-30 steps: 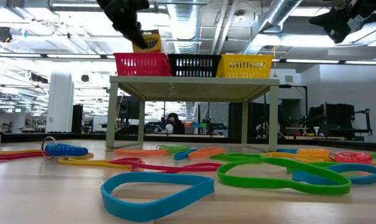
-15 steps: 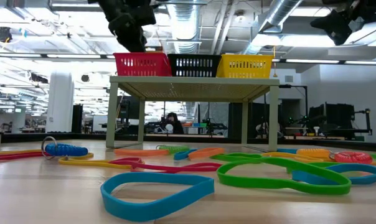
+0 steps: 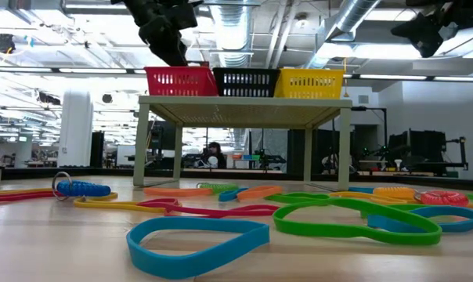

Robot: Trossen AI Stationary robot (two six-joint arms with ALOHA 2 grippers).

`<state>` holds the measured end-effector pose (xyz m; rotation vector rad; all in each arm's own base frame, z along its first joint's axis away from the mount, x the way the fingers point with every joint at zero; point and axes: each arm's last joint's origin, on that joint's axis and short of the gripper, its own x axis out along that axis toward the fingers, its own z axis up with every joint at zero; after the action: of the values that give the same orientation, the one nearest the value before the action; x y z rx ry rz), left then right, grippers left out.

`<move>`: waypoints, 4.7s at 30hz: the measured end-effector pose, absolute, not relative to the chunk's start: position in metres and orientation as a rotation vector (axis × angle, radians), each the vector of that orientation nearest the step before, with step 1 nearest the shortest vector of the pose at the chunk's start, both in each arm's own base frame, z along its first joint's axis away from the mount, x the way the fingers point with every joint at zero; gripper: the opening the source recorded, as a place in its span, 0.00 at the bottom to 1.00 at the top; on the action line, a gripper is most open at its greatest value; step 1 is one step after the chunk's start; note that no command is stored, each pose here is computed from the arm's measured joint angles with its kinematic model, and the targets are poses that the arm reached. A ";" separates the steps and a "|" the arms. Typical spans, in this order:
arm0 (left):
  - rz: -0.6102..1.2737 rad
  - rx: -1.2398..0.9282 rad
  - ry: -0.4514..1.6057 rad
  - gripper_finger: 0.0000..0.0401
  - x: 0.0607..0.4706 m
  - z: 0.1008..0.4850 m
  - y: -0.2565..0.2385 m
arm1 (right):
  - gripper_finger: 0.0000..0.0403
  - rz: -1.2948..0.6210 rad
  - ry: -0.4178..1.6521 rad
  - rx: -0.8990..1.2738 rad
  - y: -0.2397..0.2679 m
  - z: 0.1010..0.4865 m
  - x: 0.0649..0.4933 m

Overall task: Pick & Place Office Desk Supplies
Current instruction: Put the crayon box into the red bin on the shelf

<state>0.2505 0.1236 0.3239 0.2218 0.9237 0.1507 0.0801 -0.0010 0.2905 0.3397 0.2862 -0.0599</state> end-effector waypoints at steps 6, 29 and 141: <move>0.221 0.260 0.915 0.59 0.252 0.326 0.127 | 0.58 -0.060 0.287 0.340 -0.001 0.290 0.080; 0.306 0.326 0.567 0.67 0.205 0.395 0.077 | 0.58 -0.416 0.742 0.378 -0.013 0.287 0.111; -0.393 -0.202 0.298 0.68 0.337 0.351 0.010 | 0.23 -0.019 0.886 0.600 0.083 0.324 0.200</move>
<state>0.3371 0.0096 0.3511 -0.2019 0.2985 -0.3934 0.2002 0.0831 0.3241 0.5998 0.8861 -0.0185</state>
